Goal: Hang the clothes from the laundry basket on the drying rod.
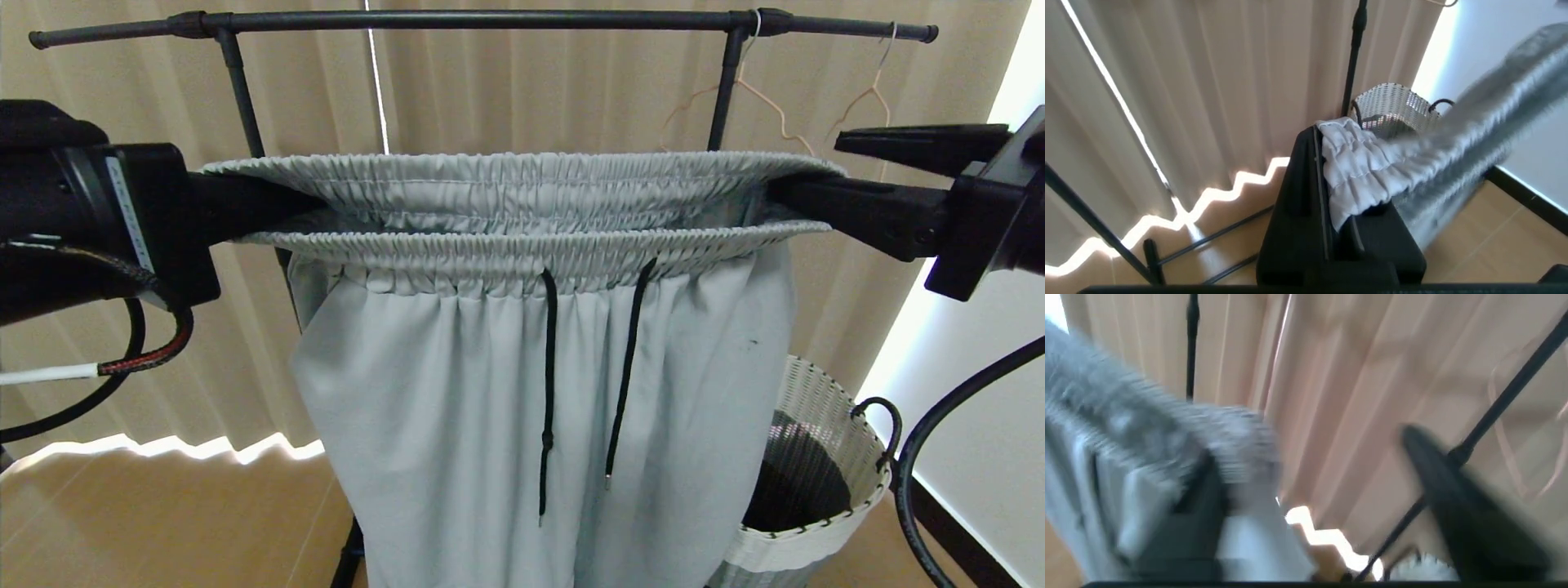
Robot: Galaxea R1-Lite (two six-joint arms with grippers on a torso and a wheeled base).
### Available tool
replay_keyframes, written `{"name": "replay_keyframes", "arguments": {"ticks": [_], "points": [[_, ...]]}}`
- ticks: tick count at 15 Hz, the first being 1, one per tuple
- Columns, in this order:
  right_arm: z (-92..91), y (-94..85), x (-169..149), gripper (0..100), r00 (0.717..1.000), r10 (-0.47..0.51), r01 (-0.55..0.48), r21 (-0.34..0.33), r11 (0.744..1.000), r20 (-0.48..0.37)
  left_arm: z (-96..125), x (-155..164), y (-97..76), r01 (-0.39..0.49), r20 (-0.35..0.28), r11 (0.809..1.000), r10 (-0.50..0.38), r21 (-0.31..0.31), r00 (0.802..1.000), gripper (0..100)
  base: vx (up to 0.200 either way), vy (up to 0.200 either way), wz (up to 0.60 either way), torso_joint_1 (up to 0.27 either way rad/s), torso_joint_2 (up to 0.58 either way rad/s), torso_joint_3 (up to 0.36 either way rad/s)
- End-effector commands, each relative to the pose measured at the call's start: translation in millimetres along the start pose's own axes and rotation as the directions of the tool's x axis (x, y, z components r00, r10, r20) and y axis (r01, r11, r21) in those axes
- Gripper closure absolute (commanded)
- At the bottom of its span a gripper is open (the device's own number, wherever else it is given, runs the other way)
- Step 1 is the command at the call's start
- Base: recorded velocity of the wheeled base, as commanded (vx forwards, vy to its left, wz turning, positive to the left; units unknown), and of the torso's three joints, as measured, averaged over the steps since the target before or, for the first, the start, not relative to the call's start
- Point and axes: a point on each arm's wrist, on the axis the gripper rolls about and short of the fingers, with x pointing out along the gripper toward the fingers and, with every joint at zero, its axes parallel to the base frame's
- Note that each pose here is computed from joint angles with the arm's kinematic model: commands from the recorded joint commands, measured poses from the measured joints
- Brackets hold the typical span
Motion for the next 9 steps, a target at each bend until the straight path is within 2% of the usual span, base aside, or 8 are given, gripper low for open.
{"name": "replay_keyframes", "arguments": {"ticks": [1,4,5,9], "points": [[3.7,0.1,-6,0,1.0,0.007,-0.007,0.0,1.0,0.026,1,2,-0.2,-0.001,0.002,1.0,0.001,0.0,1.0,100,0.0,0.0,0.0,0.0,0.0,0.0],[6.8,1.3,-27,0,0.992,0.096,-0.096,-0.005,0.995,0.076,3,16,0.5,-0.09,0.008,0.996,0.09,0.0,0.996,100,0.0,0.0,0.0,0.0,0.0,0.0],[2.6,2.0,-40,0,0.986,0.142,-0.142,-0.01,0.99,0.087,1,28,7.0,-0.179,-0.009,0.984,0.179,-0.003,0.984,100,0.0,0.0,0.0,0.0,0.0,0.0],[0.2,1.1,-60,0,0.981,0.157,-0.156,-0.014,0.988,0.116,-3,40,24.4,-0.27,-0.037,0.963,0.269,-0.008,0.962,100,0.0,0.0,0.0,0.0,0.0,0.0]]}}
